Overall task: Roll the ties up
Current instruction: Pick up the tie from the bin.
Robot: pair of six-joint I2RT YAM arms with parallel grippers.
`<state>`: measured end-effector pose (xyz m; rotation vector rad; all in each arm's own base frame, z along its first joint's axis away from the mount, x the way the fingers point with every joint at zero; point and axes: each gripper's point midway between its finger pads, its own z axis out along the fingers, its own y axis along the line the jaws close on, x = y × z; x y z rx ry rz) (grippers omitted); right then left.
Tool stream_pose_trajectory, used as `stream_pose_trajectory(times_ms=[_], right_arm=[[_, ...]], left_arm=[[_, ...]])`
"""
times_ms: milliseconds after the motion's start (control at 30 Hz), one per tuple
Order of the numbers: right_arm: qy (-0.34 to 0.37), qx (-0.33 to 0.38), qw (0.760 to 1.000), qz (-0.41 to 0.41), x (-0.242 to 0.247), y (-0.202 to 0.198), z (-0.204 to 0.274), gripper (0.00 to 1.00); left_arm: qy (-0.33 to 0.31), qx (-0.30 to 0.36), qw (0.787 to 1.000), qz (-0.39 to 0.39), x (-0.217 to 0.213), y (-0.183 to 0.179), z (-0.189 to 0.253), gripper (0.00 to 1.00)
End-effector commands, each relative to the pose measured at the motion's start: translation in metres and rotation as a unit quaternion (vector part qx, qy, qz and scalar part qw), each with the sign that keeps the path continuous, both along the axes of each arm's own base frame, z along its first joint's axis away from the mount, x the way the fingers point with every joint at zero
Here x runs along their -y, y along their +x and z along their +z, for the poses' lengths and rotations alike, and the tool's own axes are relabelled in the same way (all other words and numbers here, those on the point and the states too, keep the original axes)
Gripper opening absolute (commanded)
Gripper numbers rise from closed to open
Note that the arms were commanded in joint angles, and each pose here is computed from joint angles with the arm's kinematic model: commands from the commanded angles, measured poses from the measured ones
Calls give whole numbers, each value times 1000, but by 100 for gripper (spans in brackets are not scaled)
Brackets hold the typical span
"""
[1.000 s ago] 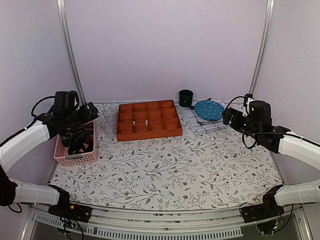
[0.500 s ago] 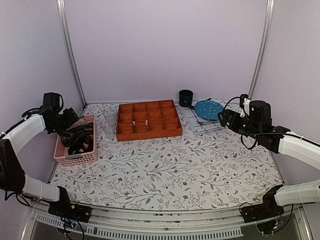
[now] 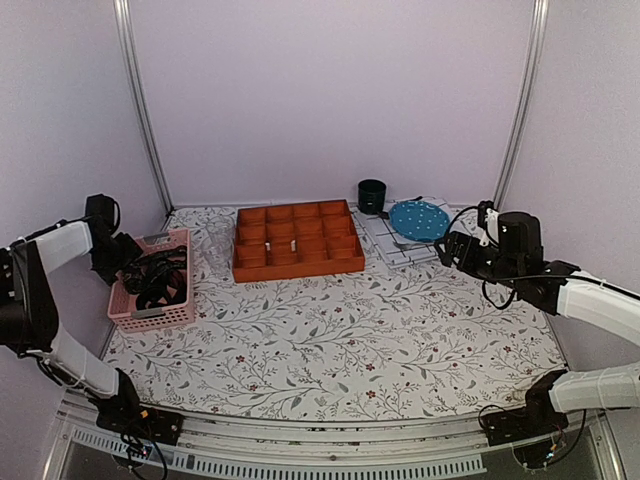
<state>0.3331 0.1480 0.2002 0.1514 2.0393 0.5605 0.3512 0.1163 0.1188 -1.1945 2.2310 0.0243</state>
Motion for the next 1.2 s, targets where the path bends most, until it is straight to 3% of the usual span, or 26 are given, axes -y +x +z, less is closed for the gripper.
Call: stream_pose_trajectory(times_ms=[0, 200, 600, 733, 833, 867, 900, 1000, 1167], right_arm=[[24, 28, 999, 5, 2, -9, 22, 97], [36, 41, 998, 13, 0, -13, 33, 97], [33, 55, 998, 8, 6, -19, 45, 97], [29, 57, 998, 2, 9, -20, 46, 97], [29, 61, 998, -2, 11, -21, 49, 97], [30, 62, 998, -1, 11, -21, 50, 97], [30, 64, 997, -2, 11, -21, 52, 97], [31, 68, 997, -1, 11, -22, 56, 97], [32, 71, 997, 2, 10, -21, 67, 97]], left_arm=[[-4, -4, 1000, 20, -14, 9, -4, 76], [-31, -9, 999, 16, -12, 29, -23, 74], [-24, -50, 997, 48, -26, 30, -57, 64], [-27, -56, 997, 45, -25, 30, -64, 45], [-22, -49, 998, 45, -26, 30, -55, 14], [-18, -39, 998, 45, -26, 30, -46, 2], [-13, -26, 999, 45, -26, 31, -35, 0], [12, 26, 999, 39, -20, 32, 20, 0], [98, 191, 977, -10, 33, 24, 184, 0]])
